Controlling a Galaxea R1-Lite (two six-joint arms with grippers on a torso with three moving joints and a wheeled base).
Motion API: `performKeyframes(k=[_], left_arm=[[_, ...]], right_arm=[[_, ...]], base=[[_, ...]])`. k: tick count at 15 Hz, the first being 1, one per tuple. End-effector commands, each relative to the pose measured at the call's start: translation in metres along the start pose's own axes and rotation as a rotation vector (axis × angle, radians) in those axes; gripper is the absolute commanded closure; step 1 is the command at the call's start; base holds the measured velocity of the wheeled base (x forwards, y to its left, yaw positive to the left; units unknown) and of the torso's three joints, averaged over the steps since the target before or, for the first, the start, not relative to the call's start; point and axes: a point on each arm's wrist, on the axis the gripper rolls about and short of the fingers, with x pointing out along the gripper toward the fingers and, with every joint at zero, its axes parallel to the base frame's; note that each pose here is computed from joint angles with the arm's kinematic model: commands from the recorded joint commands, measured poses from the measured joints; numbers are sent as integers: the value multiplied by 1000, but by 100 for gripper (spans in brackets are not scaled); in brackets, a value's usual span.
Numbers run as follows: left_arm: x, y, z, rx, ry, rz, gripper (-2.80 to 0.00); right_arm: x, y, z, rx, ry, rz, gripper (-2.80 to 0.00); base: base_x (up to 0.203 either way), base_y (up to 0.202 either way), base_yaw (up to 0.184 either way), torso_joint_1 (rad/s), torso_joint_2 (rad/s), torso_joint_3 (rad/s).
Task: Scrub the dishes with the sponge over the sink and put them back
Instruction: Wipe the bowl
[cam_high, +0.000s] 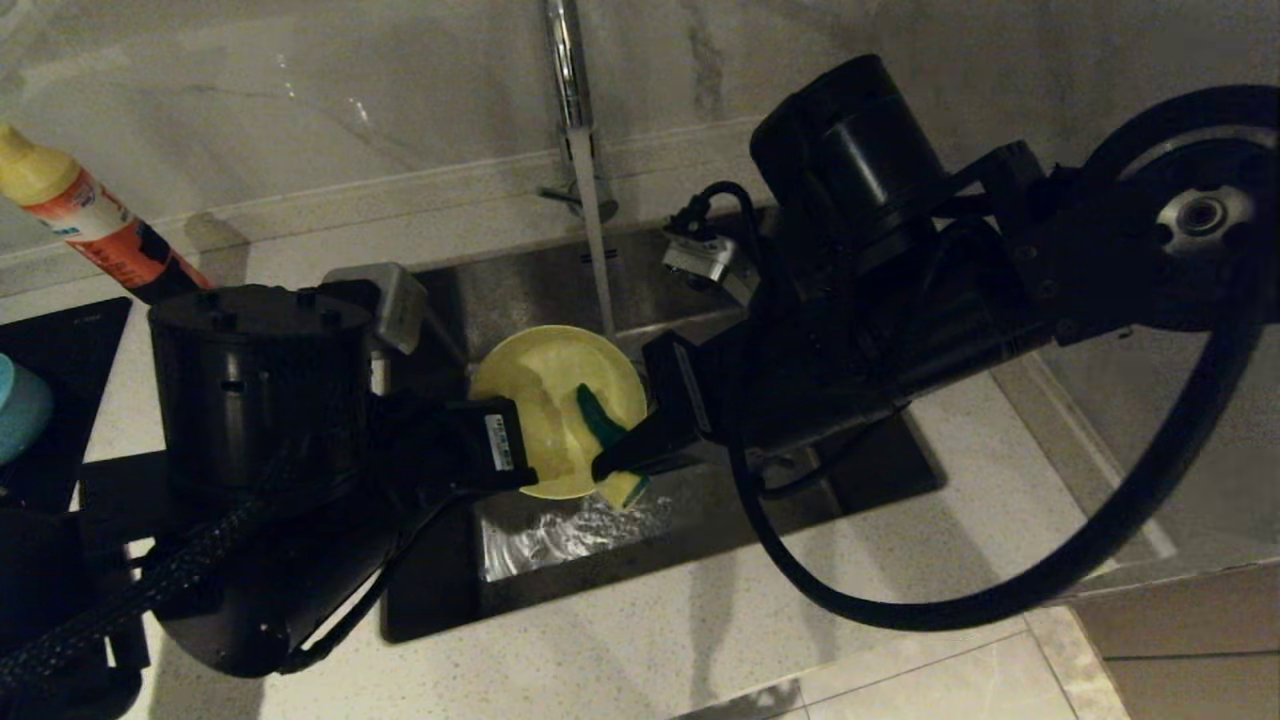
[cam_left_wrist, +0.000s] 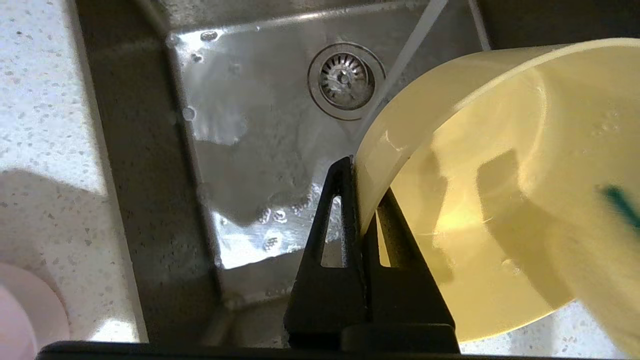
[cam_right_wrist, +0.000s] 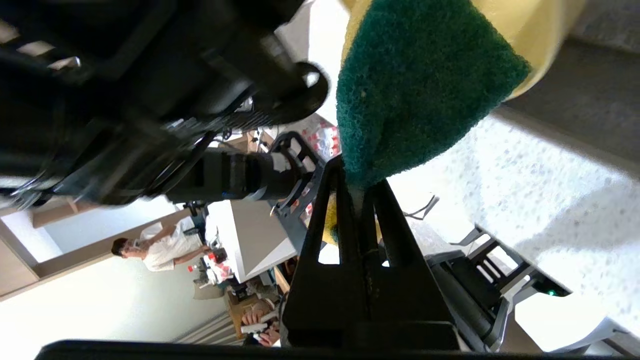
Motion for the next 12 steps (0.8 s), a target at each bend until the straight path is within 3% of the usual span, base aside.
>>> performKeyframes(k=[1, 12], left_arm=[[-5, 2, 4, -14, -17, -1, 0], [-16, -1, -9, 25, 18, -50, 0]], right_arm=[[10, -10, 4, 16, 2, -12, 0], [22, -13, 21, -21, -91, 30, 0]], base=[[0, 0, 0, 0, 0, 0], [0, 0, 0, 0, 0, 0]])
